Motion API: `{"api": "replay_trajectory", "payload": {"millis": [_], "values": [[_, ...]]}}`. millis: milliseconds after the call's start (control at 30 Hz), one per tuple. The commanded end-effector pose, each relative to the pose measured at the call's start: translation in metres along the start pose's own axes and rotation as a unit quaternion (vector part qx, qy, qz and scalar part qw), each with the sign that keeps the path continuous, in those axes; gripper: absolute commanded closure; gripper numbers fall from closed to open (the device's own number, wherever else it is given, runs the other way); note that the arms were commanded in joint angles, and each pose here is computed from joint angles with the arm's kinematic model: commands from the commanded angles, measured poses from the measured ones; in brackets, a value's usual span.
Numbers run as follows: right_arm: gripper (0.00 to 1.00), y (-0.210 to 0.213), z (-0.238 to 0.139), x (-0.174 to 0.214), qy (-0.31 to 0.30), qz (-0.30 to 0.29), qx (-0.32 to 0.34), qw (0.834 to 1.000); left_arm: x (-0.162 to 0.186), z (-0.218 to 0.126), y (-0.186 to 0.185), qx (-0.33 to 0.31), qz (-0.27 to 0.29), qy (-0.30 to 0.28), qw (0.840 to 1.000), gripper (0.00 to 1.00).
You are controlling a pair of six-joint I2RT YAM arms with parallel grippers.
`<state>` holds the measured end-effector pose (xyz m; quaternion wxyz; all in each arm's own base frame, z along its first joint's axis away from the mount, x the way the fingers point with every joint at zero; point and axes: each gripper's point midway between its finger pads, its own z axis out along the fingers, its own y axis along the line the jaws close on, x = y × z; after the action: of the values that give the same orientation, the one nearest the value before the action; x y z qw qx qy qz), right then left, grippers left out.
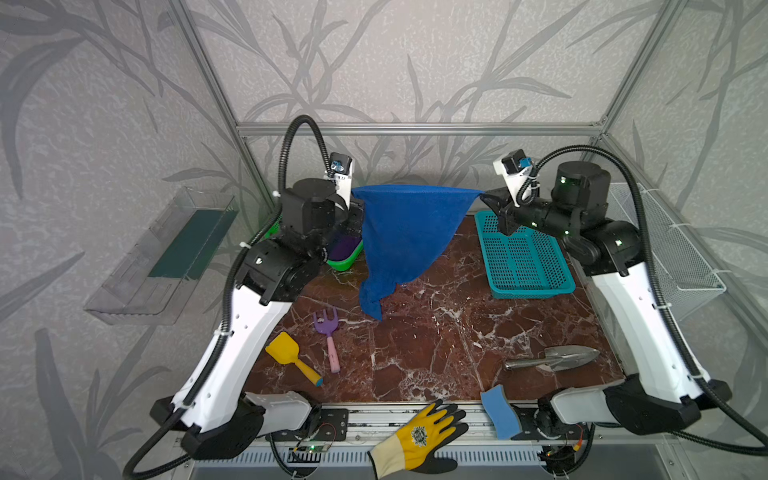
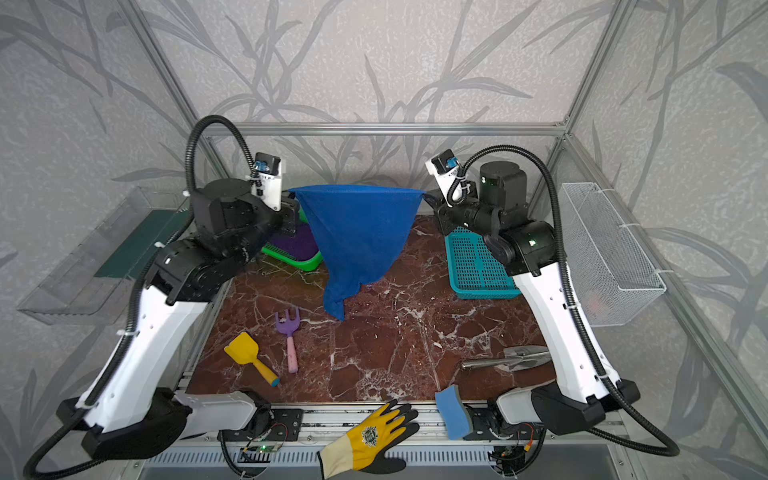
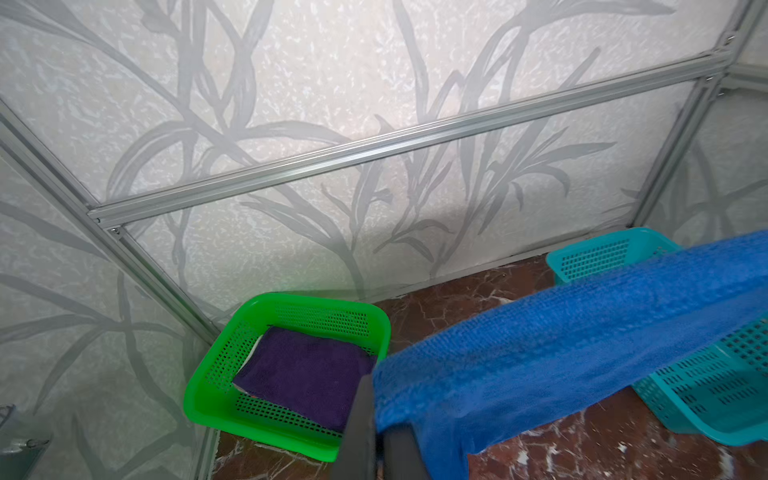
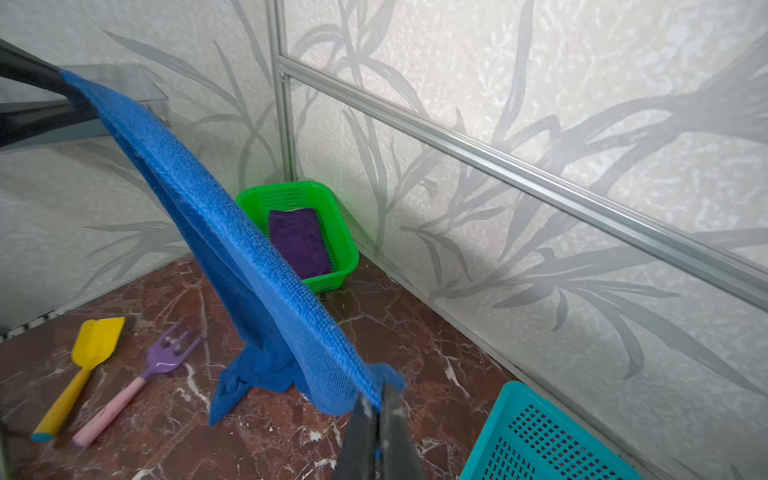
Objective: Fold and stack the towels
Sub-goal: 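Lift the blue towel high and spread it between both grippers, then hold the blue towel stretched taut between both grippers above the table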
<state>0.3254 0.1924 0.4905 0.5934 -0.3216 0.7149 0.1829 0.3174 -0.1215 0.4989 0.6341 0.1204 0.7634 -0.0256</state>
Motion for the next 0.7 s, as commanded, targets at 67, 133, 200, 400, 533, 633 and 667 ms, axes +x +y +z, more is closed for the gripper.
{"api": "replay_trajectory", "payload": {"millis": [67, 133, 200, 400, 533, 633, 667], "values": [[1.0, 0.033, -0.053, -0.036, -0.083, -0.016, -0.052, 0.995, -0.022, -0.074, 0.001, 0.073, -0.041, -0.079, 0.993, 1.0], [1.0, 0.047, -0.071, -0.044, -0.108, -0.021, -0.078, 0.991, -0.029, -0.098, -0.005, 0.112, -0.053, -0.106, 0.987, 1.0], [1.0, 0.058, -0.09, -0.052, -0.13, -0.025, -0.093, 0.987, -0.033, -0.118, -0.009, 0.141, -0.061, -0.126, 0.98, 1.0], [1.0, 0.084, -0.136, -0.071, -0.191, -0.03, -0.132, 0.972, -0.045, -0.166, -0.012, 0.192, -0.077, -0.179, 0.962, 1.0], [1.0, 0.089, -0.153, -0.081, -0.215, -0.029, -0.132, 0.967, -0.052, -0.178, -0.014, 0.21, -0.082, -0.196, 0.954, 1.0], [1.0, 0.088, -0.157, -0.086, -0.223, -0.029, -0.129, 0.966, -0.056, -0.176, -0.013, 0.205, -0.081, -0.203, 0.954, 1.0], [1.0, 0.088, -0.158, -0.088, -0.226, -0.031, -0.128, 0.965, -0.058, -0.174, -0.012, 0.202, -0.08, -0.206, 0.954, 1.0]]}}
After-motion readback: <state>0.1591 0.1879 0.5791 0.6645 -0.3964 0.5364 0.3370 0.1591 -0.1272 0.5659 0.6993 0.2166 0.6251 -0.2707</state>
